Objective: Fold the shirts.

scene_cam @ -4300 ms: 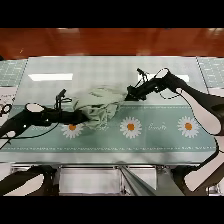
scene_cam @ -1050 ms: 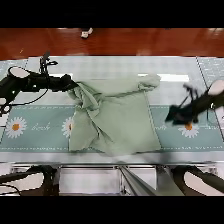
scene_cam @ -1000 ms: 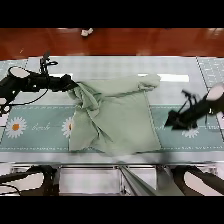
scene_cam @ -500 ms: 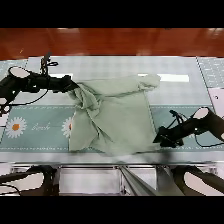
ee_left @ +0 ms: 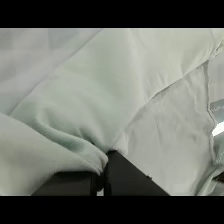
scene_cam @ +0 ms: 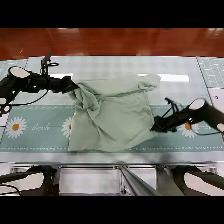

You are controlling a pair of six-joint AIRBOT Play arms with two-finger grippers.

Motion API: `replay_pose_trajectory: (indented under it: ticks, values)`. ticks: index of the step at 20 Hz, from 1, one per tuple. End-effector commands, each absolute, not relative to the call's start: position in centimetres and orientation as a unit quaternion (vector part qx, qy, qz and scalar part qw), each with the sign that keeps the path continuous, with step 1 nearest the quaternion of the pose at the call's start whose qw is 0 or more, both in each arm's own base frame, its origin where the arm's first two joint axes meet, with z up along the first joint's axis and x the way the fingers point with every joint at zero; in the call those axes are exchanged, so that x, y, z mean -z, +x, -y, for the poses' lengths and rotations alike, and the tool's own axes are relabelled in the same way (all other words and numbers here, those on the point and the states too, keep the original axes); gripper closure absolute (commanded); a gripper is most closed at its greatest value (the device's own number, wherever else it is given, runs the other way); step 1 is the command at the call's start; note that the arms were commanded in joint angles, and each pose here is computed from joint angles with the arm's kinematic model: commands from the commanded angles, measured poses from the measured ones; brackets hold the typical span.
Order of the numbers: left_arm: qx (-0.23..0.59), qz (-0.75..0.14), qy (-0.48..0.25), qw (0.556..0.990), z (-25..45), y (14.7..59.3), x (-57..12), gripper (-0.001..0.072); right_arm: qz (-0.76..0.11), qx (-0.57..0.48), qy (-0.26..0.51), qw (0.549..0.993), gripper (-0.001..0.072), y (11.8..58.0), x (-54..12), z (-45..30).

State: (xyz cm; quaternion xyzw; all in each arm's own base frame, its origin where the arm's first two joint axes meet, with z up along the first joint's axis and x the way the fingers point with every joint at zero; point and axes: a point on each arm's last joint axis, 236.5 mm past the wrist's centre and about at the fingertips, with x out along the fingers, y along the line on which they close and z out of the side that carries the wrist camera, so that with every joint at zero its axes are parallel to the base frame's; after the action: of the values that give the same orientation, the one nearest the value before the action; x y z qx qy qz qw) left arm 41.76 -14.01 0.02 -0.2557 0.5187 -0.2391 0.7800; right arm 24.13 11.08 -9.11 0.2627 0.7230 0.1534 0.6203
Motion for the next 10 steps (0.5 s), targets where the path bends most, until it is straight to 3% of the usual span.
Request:
replay_pose_trajectory:
  ticks: [1, 6, 10]
  values:
    - [0.254, -0.538, -0.248, 0.765, 14.5, 40.4, 0.1, 0.0681, -0.676, -0.120, 0.244, 0.685, 0.0693, 30.5, 6.0, -5.8]
    - [0.297, -0.572, -0.227, 0.730, 18.3, 37.1, 0.8, 0.0681, -0.619, -0.081, 0.265, 0.735, 0.0693, 40.6, 2.9, 1.0]
    - [0.302, -0.610, -0.222, 0.698, 22.3, 32.7, 2.8, 0.0681, -0.577, -0.099, 0.302, 0.752, 0.0693, 48.9, 1.6, 1.7]
